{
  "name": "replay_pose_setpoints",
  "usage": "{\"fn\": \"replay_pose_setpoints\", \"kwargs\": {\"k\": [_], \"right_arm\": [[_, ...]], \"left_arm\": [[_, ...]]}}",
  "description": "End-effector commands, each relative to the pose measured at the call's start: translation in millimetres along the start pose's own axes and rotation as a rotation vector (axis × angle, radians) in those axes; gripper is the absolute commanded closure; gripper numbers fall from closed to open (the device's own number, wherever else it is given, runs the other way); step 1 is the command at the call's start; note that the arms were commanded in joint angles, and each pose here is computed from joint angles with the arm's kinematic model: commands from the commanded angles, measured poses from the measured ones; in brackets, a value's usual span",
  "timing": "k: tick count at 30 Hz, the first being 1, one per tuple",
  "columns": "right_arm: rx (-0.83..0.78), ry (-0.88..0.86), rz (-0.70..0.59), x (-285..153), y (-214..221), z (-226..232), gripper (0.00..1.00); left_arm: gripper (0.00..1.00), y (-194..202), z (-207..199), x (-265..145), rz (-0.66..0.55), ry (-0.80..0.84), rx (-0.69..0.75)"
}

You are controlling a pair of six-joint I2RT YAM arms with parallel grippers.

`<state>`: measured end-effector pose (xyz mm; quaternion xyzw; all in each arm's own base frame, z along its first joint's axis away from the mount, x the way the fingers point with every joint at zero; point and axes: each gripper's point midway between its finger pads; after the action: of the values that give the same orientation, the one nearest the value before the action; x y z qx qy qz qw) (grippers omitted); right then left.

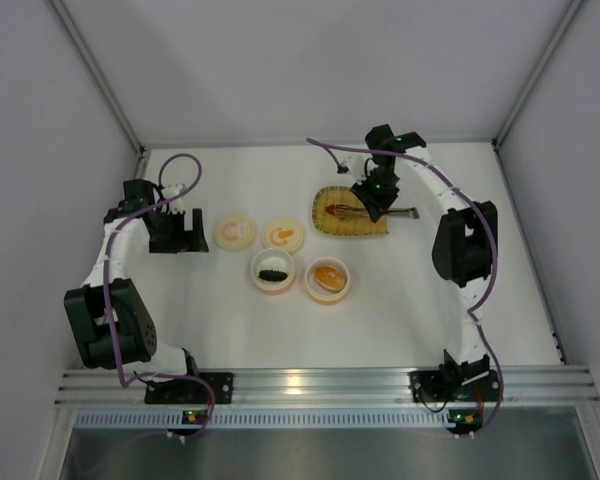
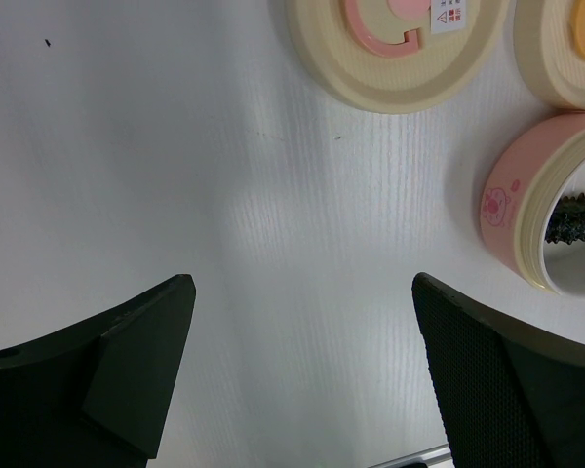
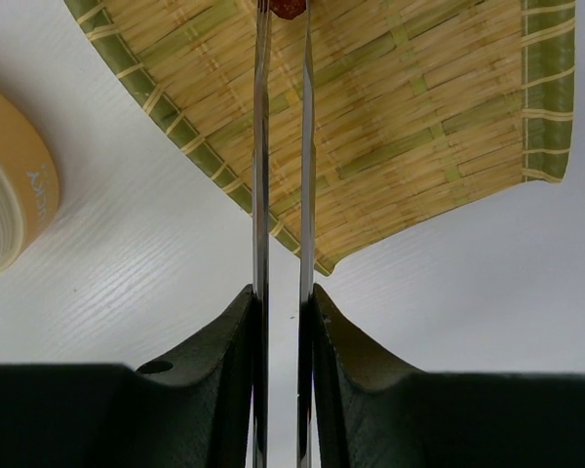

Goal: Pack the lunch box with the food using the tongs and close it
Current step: Pick up the fake food from the plate.

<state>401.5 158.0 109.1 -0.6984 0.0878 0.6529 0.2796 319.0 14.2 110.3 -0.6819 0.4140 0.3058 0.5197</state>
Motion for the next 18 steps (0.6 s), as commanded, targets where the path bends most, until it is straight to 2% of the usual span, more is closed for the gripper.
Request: {"fn": "replay_pose_setpoints", "kwargs": {"k": [1,18], "right_arm": [[-0.01,0.024,-0.085,-27,-22,6,1.0],[0.019,0.047,-0.165,-54,-25,4,1.0]], "left_arm": [[0.02,-11,2,-4,-0.047,-0.006,0.019],[0.02,-14,0,-6,-0.049,-0.002,0.016]]}}
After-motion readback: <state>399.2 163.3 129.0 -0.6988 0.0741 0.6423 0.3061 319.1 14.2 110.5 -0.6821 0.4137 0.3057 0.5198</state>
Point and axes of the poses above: each gripper's point midway between its finger pads, its own x axis out along the fingers, its own z axis along the line the jaws close on, y = z × x, and after that the axes turned 6 degrees about -x, right-handed
